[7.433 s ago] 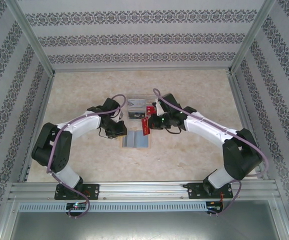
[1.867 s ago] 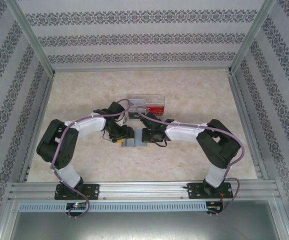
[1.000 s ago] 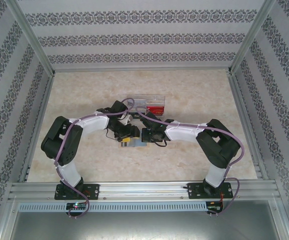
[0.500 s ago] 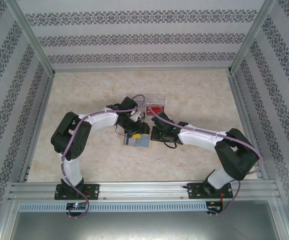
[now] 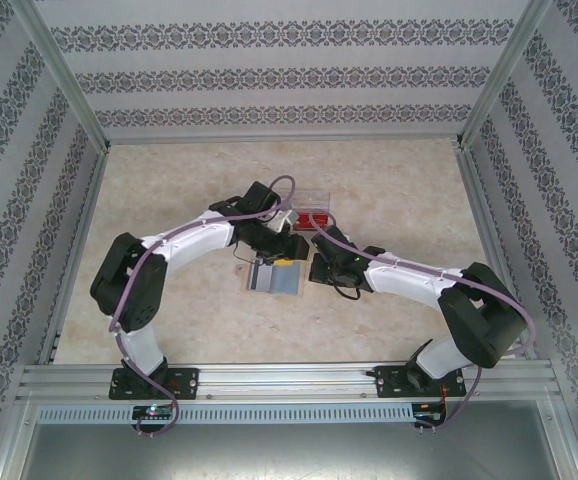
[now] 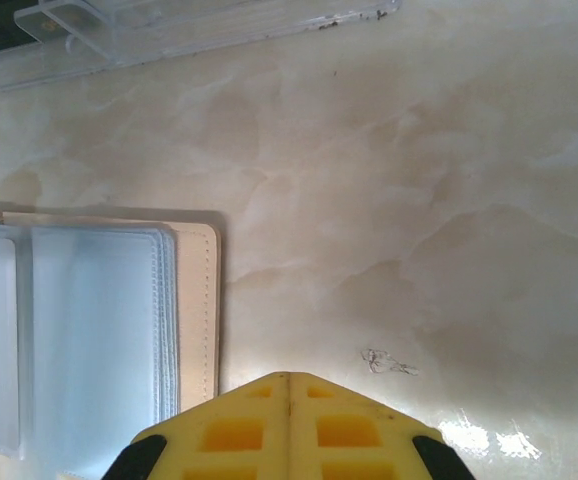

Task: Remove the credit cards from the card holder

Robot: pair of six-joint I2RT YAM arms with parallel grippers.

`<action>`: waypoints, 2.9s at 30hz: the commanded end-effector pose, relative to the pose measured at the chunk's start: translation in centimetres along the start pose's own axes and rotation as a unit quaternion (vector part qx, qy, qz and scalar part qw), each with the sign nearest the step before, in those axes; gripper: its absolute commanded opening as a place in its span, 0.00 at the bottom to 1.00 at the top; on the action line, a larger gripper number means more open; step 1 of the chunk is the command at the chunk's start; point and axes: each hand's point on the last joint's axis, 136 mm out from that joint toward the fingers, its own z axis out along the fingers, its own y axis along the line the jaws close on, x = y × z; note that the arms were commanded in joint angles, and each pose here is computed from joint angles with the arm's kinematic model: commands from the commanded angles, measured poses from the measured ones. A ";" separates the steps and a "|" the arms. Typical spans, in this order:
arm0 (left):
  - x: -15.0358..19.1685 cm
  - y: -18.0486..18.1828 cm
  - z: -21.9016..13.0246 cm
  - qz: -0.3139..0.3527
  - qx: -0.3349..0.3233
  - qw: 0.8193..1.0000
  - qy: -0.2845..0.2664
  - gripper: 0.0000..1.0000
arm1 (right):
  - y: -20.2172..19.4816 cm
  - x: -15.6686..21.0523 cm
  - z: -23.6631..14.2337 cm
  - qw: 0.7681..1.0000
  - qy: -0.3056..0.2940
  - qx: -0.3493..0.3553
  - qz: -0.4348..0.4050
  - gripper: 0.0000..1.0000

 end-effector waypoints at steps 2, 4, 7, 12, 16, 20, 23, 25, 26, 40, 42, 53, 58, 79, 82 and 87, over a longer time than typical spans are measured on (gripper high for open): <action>0.1 0.5 -2.7 0.004 -0.023 0.999 -0.022 0.59 | 0.2 -0.1 0.3 1.000 0.002 0.005 -0.002 0.02; 0.2 1.6 -3.5 -0.005 -0.035 0.999 -0.030 0.60 | 0.5 -0.1 0.4 1.000 0.003 0.004 -0.008 0.02; 0.5 4.1 -4.4 -0.022 -0.066 0.997 -0.037 0.60 | 1.3 0.0 0.4 1.000 0.006 -0.003 -0.022 0.03; 1.4 9.1 -5.3 -0.058 -0.126 0.989 -0.043 0.51 | 4.2 0.0 0.6 0.998 0.015 -0.038 -0.039 0.04; 1.9 11.9 -5.3 -0.085 -0.150 0.984 -0.044 0.29 | 7.1 0.3 0.8 0.996 0.028 -0.075 -0.049 0.06; 2.5 13.1 -4.3 -0.102 -0.150 0.983 -0.036 0.15 | 10.0 1.0 1.5 0.991 0.053 -0.115 -0.053 0.06; 2.8 13.9 -3.8 -0.112 -0.155 0.981 -0.032 0.09 | 11.3 1.2 2.1 0.987 0.063 -0.146 -0.036 0.07; 3.1 14.4 -3.4 -0.120 -0.156 0.980 -0.030 0.09 | 11.8 1.3 2.3 0.985 0.068 -0.157 -0.026 0.11; 3.2 14.5 -3.2 -0.122 -0.157 0.980 -0.029 0.09 | 11.8 1.5 2.5 0.985 0.071 -0.158 -0.023 0.12; 4.8 16.2 -1.9 -0.154 -0.167 0.974 -0.004 0.09 | 10.5 2.3 4.7 0.981 0.111 -0.156 0.037 0.17; 4.8 16.3 -1.8 -0.155 -0.167 0.974 -0.004 0.09 | 10.2 2.5 4.9 0.981 0.115 -0.153 0.043 0.17; 5.1 16.3 -1.4 -0.157 -0.166 0.974 0.003 0.09 | 9.5 3.3 5.6 0.979 0.131 -0.148 0.056 0.17; 5.0 16.0 -1.5 -0.153 -0.162 0.975 0.002 0.09 | 9.5 3.3 5.6 0.978 0.131 -0.150 0.056 0.17; 4.7 14.9 -0.9 -0.138 -0.161 0.977 0.002 0.09 | 9.1 3.3 5.4 0.979 0.125 -0.149 0.057 0.04; 4.9 15.5 -1.0 -0.145 -0.178 0.973 0.005 0.07 | 9.0 3.3 5.3 0.979 0.124 -0.148 0.058 0.00; 5.3 16.2 -1.2 -0.151 -0.196 0.969 0.006 0.05 | 7.9 2.9 4.9 0.981 0.112 -0.141 0.067 0.00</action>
